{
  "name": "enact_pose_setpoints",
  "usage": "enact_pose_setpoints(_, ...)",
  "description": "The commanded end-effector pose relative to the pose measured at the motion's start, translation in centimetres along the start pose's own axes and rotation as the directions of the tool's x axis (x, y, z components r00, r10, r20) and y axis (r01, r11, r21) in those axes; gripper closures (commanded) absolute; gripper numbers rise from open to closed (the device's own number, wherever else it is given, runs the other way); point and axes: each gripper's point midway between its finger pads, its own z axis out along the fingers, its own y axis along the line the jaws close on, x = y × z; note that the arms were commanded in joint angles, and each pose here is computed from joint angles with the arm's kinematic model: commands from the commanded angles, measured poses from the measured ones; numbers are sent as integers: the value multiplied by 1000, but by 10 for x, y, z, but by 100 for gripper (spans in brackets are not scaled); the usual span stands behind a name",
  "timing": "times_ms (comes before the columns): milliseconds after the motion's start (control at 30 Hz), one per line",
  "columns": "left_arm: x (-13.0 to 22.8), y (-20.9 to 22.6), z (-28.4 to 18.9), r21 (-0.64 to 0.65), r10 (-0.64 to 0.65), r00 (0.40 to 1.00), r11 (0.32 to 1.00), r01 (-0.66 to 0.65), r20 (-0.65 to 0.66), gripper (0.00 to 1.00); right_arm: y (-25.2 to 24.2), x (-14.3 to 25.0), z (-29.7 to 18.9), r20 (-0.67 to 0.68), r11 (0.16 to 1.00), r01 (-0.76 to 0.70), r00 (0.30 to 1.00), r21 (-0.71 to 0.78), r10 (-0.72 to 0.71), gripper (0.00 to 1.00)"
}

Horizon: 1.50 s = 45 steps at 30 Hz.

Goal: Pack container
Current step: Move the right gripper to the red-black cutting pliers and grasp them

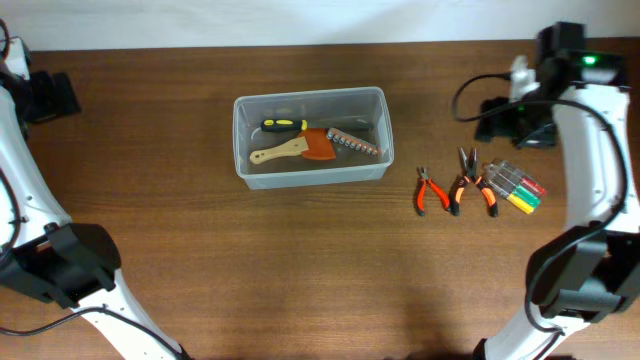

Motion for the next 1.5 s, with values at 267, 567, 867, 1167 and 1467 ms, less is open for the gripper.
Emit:
enact_pose_setpoints(267,1,0,5,16,-24,1000,1000,24,-11,1,61,77,105,-281,989,147,948,-26,-149,38)
enact_pose_setpoints(567,1,0,5,16,-24,1000,1000,24,-11,1,78,116,140,-343,989,115,929,-93,-140,39)
enact_pose_setpoints(867,1,0,5,16,-24,1000,1000,24,-11,1,88,108,148,-293,983,158,939,-90,-177,38)
enact_pose_setpoints(1167,1,0,5,16,-24,1000,1000,24,-11,1,90,95,161,-244,986,147,956,-80,-163,42)
enact_pose_setpoints(1467,1,0,5,16,-24,1000,1000,24,-11,1,87,105,180,-301,990,121,944,-70,-137,61)
